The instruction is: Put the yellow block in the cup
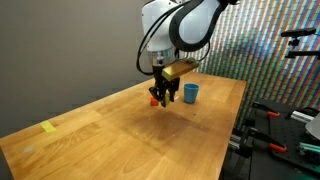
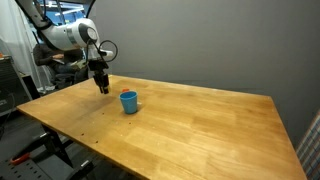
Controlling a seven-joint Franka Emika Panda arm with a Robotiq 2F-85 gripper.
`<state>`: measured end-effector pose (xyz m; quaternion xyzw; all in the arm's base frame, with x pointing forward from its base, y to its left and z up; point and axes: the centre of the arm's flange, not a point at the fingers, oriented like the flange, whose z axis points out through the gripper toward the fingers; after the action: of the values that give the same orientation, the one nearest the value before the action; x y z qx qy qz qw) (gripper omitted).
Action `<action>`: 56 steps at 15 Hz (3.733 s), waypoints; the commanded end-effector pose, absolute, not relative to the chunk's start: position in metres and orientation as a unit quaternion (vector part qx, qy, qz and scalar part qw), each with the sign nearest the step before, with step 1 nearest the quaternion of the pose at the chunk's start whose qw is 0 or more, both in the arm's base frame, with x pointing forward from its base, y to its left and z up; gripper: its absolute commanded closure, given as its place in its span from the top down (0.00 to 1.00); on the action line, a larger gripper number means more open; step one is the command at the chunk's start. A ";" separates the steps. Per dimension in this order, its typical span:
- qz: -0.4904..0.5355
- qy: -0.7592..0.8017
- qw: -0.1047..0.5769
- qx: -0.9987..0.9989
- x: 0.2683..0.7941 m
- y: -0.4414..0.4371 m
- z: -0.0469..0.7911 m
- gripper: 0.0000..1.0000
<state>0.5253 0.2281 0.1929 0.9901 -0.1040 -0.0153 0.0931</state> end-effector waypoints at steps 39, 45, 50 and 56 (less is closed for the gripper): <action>-0.027 -0.330 0.144 0.932 0.503 0.069 0.261 0.70; -0.031 -0.327 0.139 0.934 0.504 0.068 0.260 1.00; -0.047 -0.289 0.090 0.952 0.498 0.080 0.287 1.00; -0.048 -0.120 0.059 0.990 0.476 0.124 0.388 1.00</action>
<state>0.4906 0.1158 0.3271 0.9777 -0.1923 -0.0491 0.0682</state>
